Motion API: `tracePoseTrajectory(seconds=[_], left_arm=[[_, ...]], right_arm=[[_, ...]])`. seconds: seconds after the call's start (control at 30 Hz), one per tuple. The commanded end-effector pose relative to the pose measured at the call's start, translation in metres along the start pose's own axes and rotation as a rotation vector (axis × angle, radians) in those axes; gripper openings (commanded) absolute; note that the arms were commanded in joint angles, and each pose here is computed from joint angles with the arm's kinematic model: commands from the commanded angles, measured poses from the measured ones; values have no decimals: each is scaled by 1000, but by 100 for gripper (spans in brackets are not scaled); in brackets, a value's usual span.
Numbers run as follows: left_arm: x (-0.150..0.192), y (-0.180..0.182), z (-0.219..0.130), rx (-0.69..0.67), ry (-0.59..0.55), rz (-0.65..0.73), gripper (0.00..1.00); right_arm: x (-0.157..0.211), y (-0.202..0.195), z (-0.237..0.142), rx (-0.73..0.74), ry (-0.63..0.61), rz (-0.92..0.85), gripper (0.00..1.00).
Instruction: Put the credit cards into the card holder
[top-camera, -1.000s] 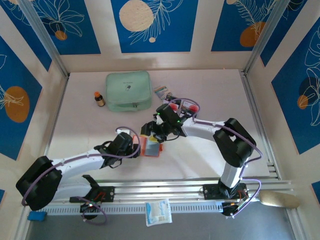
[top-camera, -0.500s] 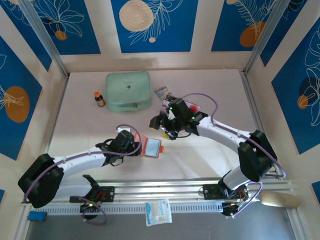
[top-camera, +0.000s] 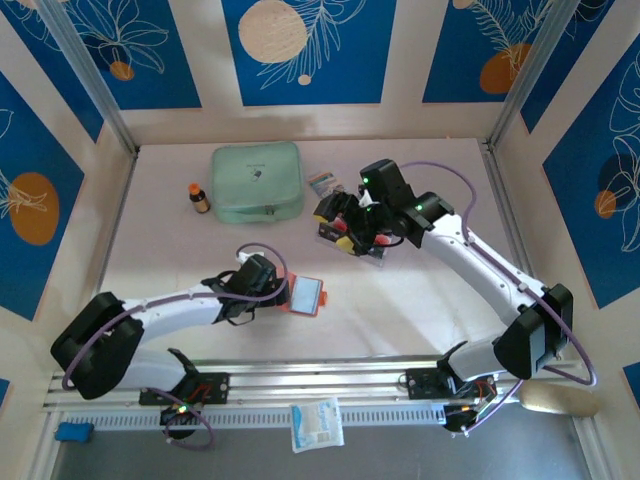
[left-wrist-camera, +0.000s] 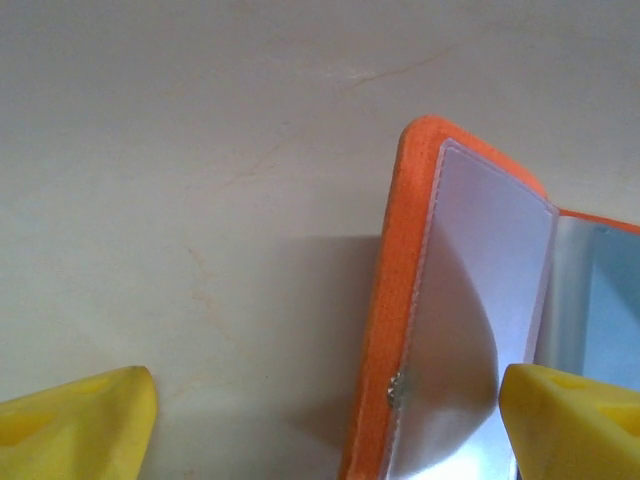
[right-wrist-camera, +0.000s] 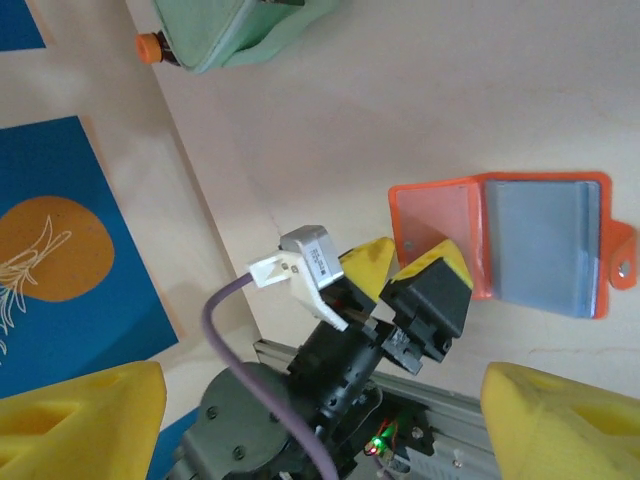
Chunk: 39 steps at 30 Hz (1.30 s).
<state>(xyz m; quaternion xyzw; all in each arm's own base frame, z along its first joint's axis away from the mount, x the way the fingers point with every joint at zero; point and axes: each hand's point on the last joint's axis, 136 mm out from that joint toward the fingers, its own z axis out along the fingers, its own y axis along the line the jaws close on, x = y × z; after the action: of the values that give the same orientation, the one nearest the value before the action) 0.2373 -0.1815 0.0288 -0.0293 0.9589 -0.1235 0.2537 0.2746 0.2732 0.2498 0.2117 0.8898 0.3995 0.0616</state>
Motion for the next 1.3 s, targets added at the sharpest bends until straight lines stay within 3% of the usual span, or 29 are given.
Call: tracePoseTrajectory(seconds=[0.0,0.17,0.77,1.0,1.2,1.27], left_arm=[[-1,-5,-2,15,7,-48,89],[-1,0,-9,0,-1,-63,89],[-2,-3,-3,-21,20,-74,88],[-3,-7,4,-22,30,-72,88],[-4,-9,6,-22,31,-74,88],[-5,-9,7,-21,31,-74,88]], right_arm=[[4,-8,-12,88,17,72,83],[3,10,-25,64,13,25,83],[-13,18,-28,-36,53,42,83],[-33,21,-41,-69,-16,23,82],[-27,28,-40,-81,56,-33,83],[-32,27,-45,-84,-16,-68,87]])
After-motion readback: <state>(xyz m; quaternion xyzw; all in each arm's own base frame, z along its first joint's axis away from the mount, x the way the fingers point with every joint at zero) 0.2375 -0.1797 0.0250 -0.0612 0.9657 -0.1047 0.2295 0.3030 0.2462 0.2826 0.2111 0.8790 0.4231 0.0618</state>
